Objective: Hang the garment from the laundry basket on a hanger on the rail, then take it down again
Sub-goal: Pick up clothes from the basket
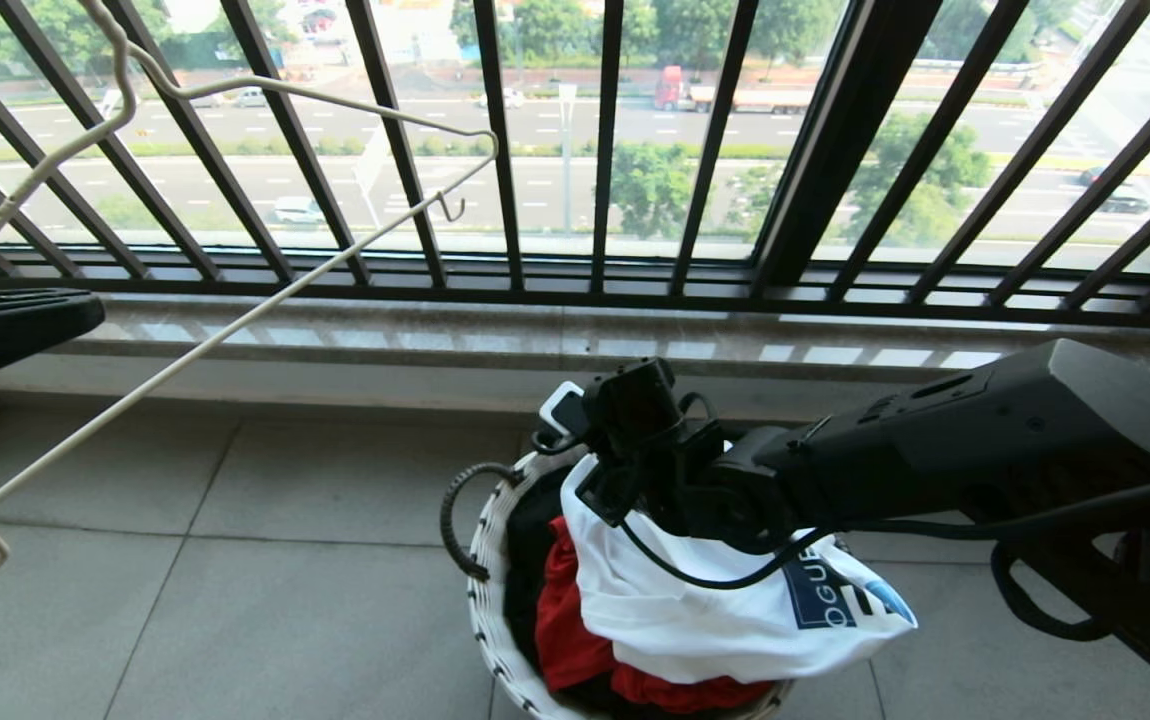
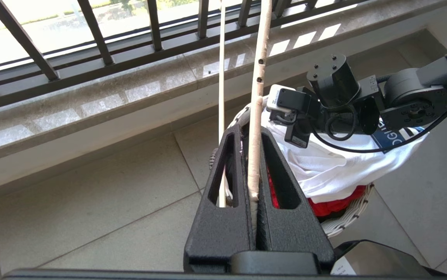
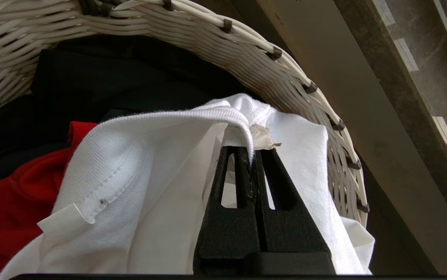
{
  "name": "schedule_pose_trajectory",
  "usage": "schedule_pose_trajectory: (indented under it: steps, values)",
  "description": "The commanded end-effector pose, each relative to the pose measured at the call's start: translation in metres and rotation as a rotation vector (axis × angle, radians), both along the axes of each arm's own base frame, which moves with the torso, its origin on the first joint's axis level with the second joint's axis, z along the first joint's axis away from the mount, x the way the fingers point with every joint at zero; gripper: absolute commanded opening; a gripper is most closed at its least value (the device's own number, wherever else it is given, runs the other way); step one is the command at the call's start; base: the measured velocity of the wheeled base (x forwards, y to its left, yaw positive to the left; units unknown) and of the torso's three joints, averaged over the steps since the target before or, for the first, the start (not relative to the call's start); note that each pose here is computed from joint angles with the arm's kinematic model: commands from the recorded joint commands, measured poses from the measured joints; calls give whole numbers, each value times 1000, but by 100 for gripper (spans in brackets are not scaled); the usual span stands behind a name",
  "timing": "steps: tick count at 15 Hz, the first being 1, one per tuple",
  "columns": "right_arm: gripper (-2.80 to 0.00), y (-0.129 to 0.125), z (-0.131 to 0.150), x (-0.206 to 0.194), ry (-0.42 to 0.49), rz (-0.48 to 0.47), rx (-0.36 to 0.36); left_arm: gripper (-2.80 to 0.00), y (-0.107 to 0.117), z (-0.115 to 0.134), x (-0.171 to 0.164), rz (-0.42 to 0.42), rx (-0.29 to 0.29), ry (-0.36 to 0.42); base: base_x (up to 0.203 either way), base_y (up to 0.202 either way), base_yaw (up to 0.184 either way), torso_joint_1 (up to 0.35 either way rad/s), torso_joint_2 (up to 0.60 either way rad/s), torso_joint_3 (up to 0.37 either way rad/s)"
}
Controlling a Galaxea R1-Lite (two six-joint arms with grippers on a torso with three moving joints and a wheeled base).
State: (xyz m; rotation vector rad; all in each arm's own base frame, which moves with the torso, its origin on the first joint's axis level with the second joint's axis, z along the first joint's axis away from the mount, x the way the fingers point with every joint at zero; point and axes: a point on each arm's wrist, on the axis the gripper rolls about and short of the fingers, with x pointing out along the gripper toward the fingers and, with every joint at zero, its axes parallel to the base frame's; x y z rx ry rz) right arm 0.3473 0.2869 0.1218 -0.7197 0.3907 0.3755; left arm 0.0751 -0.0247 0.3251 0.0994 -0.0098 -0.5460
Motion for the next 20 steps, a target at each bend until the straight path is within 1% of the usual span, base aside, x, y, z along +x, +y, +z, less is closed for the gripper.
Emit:
schedule_pose_trajectory:
  steps: [1, 3, 6, 8, 10, 11, 14, 16, 17, 19, 20]
  values:
    - [-280, 2, 31, -19, -42, 21, 63, -280, 0, 0, 0, -4, 0, 0, 0, 0, 0, 0, 0, 0]
    - [-280, 11, 47, -46, -46, 62, 115, -280, 0, 0, -2, -4, 5, -7, 0, 0, 0, 0, 0, 0]
    - [-280, 14, 62, -80, -48, 125, 135, -280, 1, 0, -3, -4, 7, -13, 0, 0, 0, 0, 0, 0]
    - [-280, 14, 67, -93, -49, 149, 140, -280, 1, 0, -4, -5, 7, -16, 0, 0, 0, 0, 0, 0]
    - [-280, 17, 72, -98, -77, 156, 198, -280, 1, 1, -5, -5, 6, -18, 0, 0, 0, 0, 0, 0]
    - [-280, 18, 69, -99, -71, 159, 193, -280, 1, 1, -5, -5, 6, -19, 0, 0, 0, 0, 0, 0]
    - [-280, 20, 46, -104, -21, 169, 141, -280, 1, 1, -5, -5, 6, -19, 0, 0, 0, 0, 0, 0]
    - [-280, 19, 46, -104, -24, 168, 146, -280, 1, 0, -5, -8, 8, -17, 0, 0, 0, 0, 0, 0]
    - [-280, 19, 50, -104, -44, 167, 168, -280, 1, 0, -4, -10, 9, -14, 0, 0, 0, 0, 0, 0]
    - [-280, 19, 62, -103, -109, 166, 235, -280, 0, -2, -2, -13, 12, 1, 0, 0, 0, 0, 0, 0]
    - [-280, 18, 67, -103, -124, 165, 251, -280, 0, -3, -1, -16, 14, 8, 0, 0, 0, 0, 0, 0]
